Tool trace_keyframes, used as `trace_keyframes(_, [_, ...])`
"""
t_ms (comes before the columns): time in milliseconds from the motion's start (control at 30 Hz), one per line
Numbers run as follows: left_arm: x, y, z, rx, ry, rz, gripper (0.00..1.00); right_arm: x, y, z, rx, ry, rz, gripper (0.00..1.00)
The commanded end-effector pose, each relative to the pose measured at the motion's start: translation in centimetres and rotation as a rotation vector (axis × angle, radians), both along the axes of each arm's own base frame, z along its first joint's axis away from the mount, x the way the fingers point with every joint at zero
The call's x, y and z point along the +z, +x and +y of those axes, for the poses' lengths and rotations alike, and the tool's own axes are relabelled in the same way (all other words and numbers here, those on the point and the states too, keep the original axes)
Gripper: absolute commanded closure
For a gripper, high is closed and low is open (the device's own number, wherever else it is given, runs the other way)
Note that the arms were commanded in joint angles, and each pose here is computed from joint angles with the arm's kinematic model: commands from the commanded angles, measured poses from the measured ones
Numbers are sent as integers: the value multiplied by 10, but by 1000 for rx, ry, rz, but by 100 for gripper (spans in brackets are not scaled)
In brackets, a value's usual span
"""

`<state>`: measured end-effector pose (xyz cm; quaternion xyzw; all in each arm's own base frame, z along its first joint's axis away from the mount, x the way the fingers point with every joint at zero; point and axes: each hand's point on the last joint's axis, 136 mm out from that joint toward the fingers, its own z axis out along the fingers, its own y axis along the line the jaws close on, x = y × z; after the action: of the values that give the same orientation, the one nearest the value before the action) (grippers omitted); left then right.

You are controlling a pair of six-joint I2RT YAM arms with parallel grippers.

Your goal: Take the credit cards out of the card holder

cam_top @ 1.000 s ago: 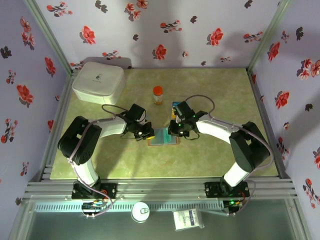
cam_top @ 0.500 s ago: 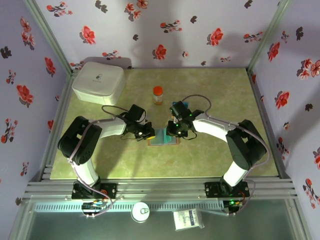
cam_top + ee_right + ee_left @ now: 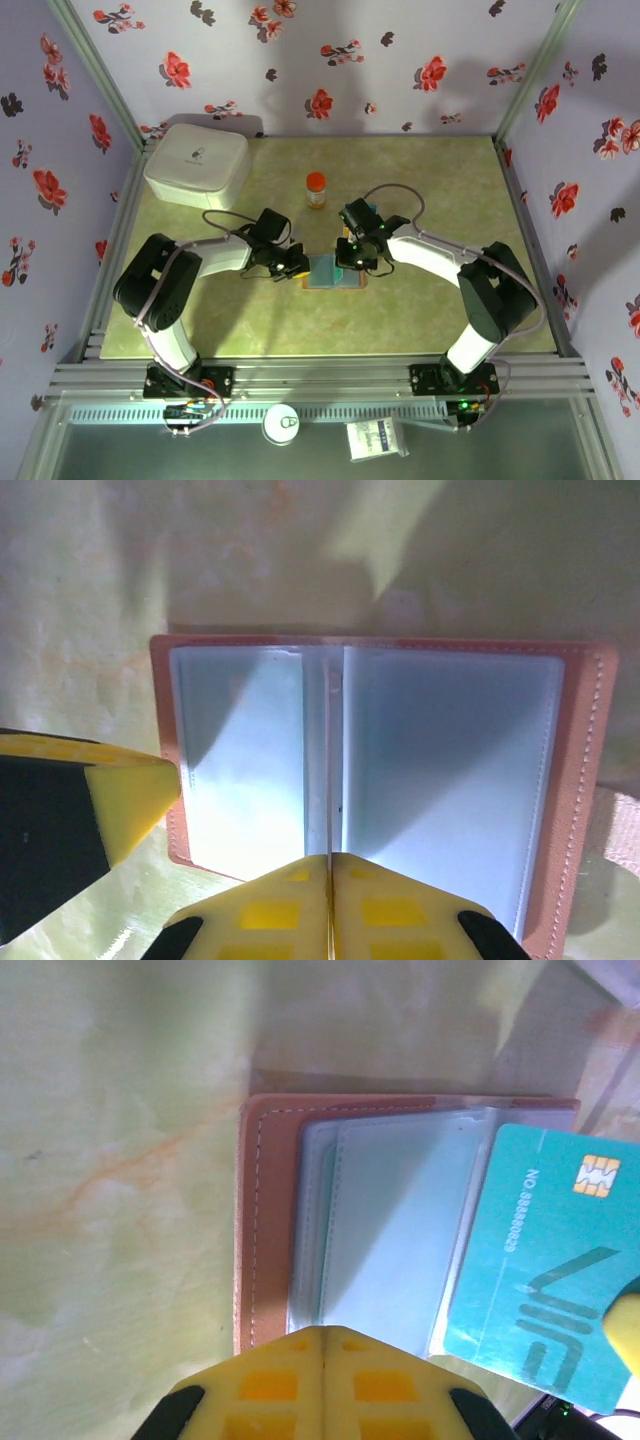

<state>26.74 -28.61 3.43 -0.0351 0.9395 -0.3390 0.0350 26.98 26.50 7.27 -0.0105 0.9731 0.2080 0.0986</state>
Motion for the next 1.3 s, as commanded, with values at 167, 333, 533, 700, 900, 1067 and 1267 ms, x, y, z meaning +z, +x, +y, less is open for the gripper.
trace_keyframes(167, [41, 13, 13, 6, 32, -110, 99, 34, 4, -7, 270, -94, -160, 93])
trace_keyframes(333, [43, 15, 32, 27, 92, -168, 95, 39, 10, -16, 504, -209, -258, 95])
trace_keyframes(533, [69, 26, 53, 73, 124, -285, 82, 49, 28, -29, 738, -280, -325, 96])
trace_keyframes(700, [99, 36, 71, 100, 176, -410, 69, 60, 43, -44, 924, -314, -393, 100])
trace_keyframes(900, [122, 45, 85, 110, 190, -497, 52, 61, 72, -65, 1024, -372, -419, 100])
trace_keyframes(1067, [131, 55, 87, 114, 190, -529, 37, 63, 92, -71, 1101, -337, -377, 100])
trace_keyframes(1267, [132, 64, 84, 96, 196, -531, 29, 71, 125, -72, 1127, -308, -371, 100])
